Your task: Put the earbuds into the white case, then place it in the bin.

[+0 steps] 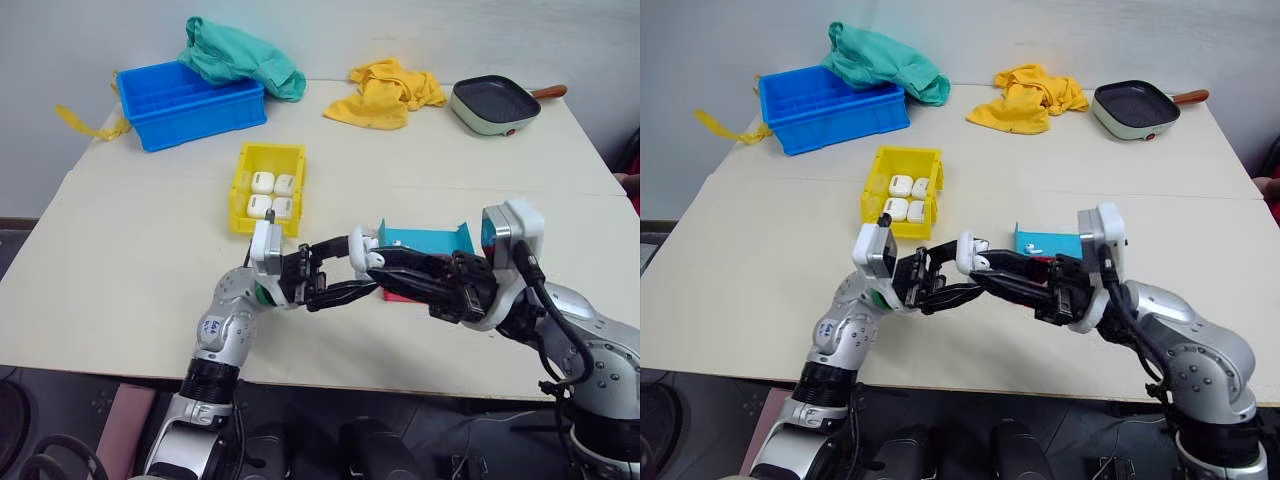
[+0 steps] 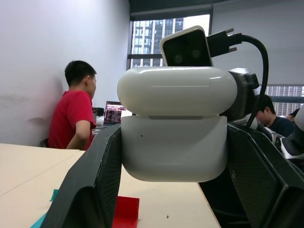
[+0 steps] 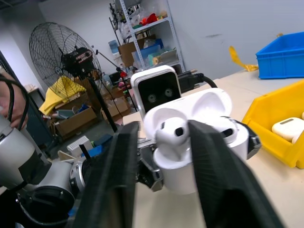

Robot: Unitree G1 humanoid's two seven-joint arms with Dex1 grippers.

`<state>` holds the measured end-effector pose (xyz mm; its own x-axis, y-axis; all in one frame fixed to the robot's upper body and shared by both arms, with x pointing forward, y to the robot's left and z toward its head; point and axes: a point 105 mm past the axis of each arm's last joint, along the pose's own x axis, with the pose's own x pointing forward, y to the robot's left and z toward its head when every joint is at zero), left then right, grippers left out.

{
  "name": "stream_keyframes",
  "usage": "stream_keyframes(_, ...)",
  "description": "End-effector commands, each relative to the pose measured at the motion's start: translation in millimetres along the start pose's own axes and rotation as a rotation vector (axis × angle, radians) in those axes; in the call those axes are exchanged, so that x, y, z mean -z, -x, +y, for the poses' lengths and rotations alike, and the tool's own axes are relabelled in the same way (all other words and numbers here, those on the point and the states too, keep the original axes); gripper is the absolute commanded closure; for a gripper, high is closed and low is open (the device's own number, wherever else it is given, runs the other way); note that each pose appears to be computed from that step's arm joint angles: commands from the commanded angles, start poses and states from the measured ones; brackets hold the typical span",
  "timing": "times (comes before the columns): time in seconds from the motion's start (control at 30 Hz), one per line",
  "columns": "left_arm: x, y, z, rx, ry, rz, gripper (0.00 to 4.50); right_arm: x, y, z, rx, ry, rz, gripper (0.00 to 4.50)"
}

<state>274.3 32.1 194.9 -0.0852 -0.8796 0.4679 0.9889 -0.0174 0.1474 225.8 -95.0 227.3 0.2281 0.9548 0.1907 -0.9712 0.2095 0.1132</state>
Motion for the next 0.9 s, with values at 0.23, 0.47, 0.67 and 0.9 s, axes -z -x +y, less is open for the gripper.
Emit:
stream_keyframes(0.23, 2, 19, 15, -0.055, -0.124, 0.307, 1.69, -9, 46, 9, 0.113, -0.05, 0.11, 1.56)
stream_keyframes(0.47, 17, 8, 22, 0.004, -0.225, 0.572, 1.69, -15, 16, 0, 0.048, 0.144, 0.199, 3.69)
stream_keyframes(0.67, 24, 0, 14, 0.045, -0.23, 0.584, 1.69, -7, -11, -12, 0.04, 0.252, 0.264, 4.45)
stream_keyframes(0.9, 24, 3, 14, 0.025, -0.23, 0.581, 1.69, 8, -8, -26, 0.089, 0.286, 0.381, 4.45)
